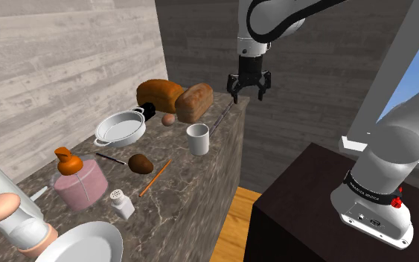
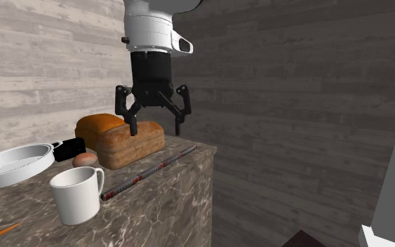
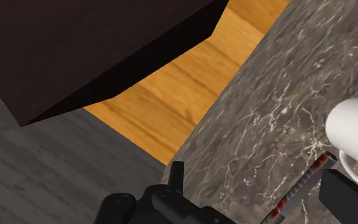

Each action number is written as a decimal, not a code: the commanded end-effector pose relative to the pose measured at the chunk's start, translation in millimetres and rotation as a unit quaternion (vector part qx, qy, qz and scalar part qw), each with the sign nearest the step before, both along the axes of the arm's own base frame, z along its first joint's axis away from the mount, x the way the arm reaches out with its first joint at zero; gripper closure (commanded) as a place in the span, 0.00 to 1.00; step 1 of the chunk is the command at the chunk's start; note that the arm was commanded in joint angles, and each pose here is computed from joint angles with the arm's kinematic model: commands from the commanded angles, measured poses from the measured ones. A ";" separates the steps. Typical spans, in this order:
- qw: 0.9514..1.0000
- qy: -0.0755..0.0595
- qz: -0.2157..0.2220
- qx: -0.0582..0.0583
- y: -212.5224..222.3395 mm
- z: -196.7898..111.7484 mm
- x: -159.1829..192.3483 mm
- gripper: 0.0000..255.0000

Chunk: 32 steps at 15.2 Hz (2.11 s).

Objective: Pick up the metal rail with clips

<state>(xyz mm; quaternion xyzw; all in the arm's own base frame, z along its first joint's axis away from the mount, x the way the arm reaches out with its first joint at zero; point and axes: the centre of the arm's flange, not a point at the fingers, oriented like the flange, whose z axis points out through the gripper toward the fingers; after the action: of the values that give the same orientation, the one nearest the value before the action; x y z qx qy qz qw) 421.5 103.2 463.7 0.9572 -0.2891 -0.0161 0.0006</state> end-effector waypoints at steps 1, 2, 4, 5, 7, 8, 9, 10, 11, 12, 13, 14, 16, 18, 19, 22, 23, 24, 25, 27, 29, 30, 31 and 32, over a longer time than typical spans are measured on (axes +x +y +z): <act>0.999 -0.002 -0.036 -0.002 4.9 -16.9 21.3 0.00; 0.999 -0.002 -0.052 -0.004 6.8 -25.1 31.3 0.00; 0.996 -0.003 -0.085 -0.007 9.6 -41.7 51.4 0.00; 0.995 -0.004 -0.101 -0.008 10.4 -49.9 61.6 0.00; 0.991 -0.005 -0.133 -0.011 11.0 -66.4 81.9 0.00; 0.989 -0.005 -0.150 -0.012 10.8 -74.6 92.1 0.00; 0.986 -0.005 -0.166 -0.014 10.2 -82.8 102.3 0.00; 0.983 -0.006 -0.182 -0.015 9.2 -91.1 112.5 0.00; 0.980 -0.006 -0.198 -0.017 7.9 -99.2 122.6 0.00; 0.977 -0.007 -0.214 -0.018 6.3 -107.4 132.7 0.00; 0.973 -0.007 -0.230 -0.020 4.3 -115.6 142.8 0.00; 0.969 -0.008 -0.246 -0.021 1.9 -123.7 152.8 0.00; 0.960 -0.009 -0.278 -0.024 -3.9 -140.0 172.5 0.00; 0.958 -0.009 -0.287 -0.025 -5.9 -150.2 178.4 0.00; 0.958 -0.009 -0.287 -0.025 -5.9 -155.4 178.4 0.00; 0.958 -0.009 -0.287 -0.025 -5.9 -171.3 178.4 0.00; 0.958 -0.009 -0.287 -0.025 -5.9 -176.6 178.4 0.00; 0.958 -0.009 -0.287 -0.025 -5.9 -181.8 178.4 0.00; 0.958 -0.009 -0.287 -0.025 -5.9 -184.9 178.4 0.00; 0.958 -0.009 -0.287 -0.025 -5.8 -185.0 177.7 1.00; 0.958 -0.009 -0.287 -0.025 -6.2 -184.6 177.9 1.00; 0.958 -0.009 -0.287 -0.025 -6.2 -184.5 177.8 1.00; 0.958 -0.009 -0.287 -0.025 -6.2 -184.6 177.8 1.00; 0.958 -0.009 -0.287 -0.025 -6.2 -184.6 177.8 1.00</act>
<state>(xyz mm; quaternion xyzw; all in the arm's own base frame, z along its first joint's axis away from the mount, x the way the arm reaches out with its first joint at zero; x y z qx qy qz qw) 599.3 97.0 279.2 0.8337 -0.5520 0.0003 0.0171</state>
